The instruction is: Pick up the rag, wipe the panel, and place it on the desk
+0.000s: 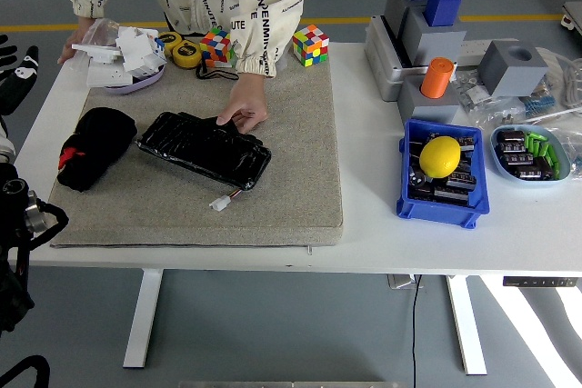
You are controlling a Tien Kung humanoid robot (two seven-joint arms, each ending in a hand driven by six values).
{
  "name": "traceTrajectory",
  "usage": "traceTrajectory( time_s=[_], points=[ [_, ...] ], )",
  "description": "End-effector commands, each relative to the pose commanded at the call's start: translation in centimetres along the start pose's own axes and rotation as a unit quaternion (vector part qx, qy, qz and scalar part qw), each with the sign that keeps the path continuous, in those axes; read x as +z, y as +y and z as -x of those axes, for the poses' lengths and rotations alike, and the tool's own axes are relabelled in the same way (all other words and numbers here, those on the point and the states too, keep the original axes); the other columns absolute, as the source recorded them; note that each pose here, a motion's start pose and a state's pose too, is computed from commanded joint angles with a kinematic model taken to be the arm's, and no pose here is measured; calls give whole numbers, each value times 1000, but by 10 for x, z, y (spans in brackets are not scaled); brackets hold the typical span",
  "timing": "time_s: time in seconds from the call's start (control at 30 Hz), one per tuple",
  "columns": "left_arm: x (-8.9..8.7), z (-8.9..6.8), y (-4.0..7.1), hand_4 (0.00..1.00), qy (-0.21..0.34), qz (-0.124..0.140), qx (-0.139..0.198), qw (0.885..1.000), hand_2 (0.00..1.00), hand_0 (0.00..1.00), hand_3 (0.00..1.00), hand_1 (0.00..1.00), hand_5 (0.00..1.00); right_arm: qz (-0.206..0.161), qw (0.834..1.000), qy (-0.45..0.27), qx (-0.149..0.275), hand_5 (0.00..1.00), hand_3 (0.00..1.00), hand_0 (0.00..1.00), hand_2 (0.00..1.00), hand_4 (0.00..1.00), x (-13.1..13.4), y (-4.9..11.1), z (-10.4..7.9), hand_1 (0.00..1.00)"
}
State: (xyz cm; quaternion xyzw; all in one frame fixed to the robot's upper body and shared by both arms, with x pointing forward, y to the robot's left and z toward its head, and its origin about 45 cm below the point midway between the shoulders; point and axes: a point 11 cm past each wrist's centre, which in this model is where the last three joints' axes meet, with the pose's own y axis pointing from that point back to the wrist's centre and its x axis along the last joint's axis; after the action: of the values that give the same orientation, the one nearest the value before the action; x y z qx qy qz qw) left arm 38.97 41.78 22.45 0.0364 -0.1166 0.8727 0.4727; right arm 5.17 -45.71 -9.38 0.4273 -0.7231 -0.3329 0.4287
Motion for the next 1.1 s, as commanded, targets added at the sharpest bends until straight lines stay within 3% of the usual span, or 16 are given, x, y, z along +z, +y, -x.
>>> traceTrajectory(
  time_s=[0.63,1.1],
  points=[
    [-1,-1,3,826,9,-8,-4,1000,587,535,603,610,210,2,1000,-8,3,348,521,522,493,855,2,0,-1,559],
    [1,10,3,826,15,-10,-17,1000,587,536,603,609,213,4,1000,-14,8,352,520,522,494,856,3,1,-4,560]
  ],
)
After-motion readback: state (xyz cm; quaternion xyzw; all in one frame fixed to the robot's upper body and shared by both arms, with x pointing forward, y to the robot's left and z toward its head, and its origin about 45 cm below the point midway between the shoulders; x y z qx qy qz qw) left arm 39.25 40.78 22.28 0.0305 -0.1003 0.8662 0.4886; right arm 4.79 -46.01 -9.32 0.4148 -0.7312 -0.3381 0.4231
